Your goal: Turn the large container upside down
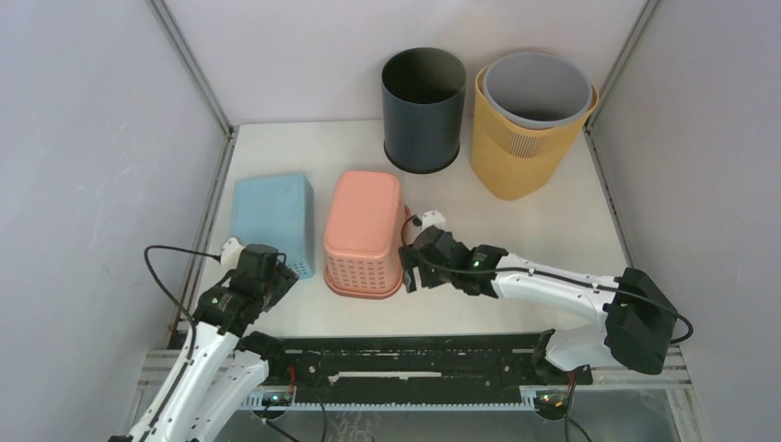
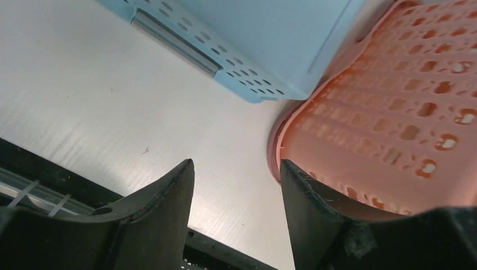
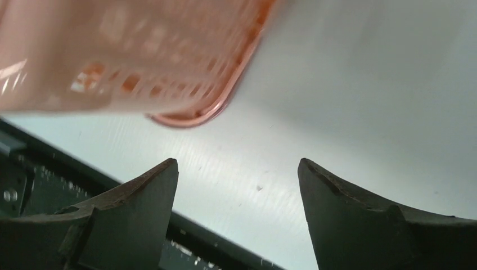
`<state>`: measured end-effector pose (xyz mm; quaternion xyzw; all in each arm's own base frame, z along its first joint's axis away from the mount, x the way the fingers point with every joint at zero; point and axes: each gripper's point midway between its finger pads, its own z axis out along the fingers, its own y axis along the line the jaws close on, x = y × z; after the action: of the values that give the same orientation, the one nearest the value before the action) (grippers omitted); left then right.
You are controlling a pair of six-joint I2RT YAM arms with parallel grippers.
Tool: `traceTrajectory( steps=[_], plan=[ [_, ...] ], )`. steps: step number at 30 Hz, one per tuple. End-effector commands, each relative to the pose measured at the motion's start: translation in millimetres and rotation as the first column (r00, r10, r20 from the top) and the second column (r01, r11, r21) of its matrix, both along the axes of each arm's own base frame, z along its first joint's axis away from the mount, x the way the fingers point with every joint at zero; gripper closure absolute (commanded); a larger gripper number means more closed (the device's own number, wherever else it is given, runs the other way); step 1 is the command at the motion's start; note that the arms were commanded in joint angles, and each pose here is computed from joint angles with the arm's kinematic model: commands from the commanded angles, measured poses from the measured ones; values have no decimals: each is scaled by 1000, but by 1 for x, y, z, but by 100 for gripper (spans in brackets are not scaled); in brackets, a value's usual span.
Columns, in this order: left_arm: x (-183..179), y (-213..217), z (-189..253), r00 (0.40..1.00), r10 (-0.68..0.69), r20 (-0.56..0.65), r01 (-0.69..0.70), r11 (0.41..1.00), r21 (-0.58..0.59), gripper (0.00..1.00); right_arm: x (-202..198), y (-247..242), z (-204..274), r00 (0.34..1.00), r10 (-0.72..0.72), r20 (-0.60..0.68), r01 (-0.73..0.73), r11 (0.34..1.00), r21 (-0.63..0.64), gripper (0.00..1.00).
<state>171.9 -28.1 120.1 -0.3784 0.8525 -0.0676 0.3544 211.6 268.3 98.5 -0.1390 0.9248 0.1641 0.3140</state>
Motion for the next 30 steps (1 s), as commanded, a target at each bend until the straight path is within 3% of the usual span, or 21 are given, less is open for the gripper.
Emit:
traceTrajectory(
  steps=[1, 6, 16, 23, 30],
  plan=[
    [18, -4, -11, 998, 59, -3, -59, 998, -24, 39, -12, 9, 16, 999, 12, 45, -13, 1000, 29, 12],
    [36, -4, -23, 992, 82, -92, -78, 996, 43, 39, 16, 16, 4, 999, -32, 23, 31, 997, 76, 11],
    [90, 16, -35, 969, 196, -151, -178, 976, 126, 39, 124, 52, -3, 998, -68, -15, 69, 981, 181, 11],
    [144, 45, -24, 950, 279, -144, -247, 947, 204, 40, 186, 90, 16, 996, -90, -2, 87, 962, 257, 11],
    [201, 73, -20, 946, 275, -172, -228, 941, 252, 41, 240, 116, 41, 994, -105, 24, 90, 930, 356, 7]
  ],
)
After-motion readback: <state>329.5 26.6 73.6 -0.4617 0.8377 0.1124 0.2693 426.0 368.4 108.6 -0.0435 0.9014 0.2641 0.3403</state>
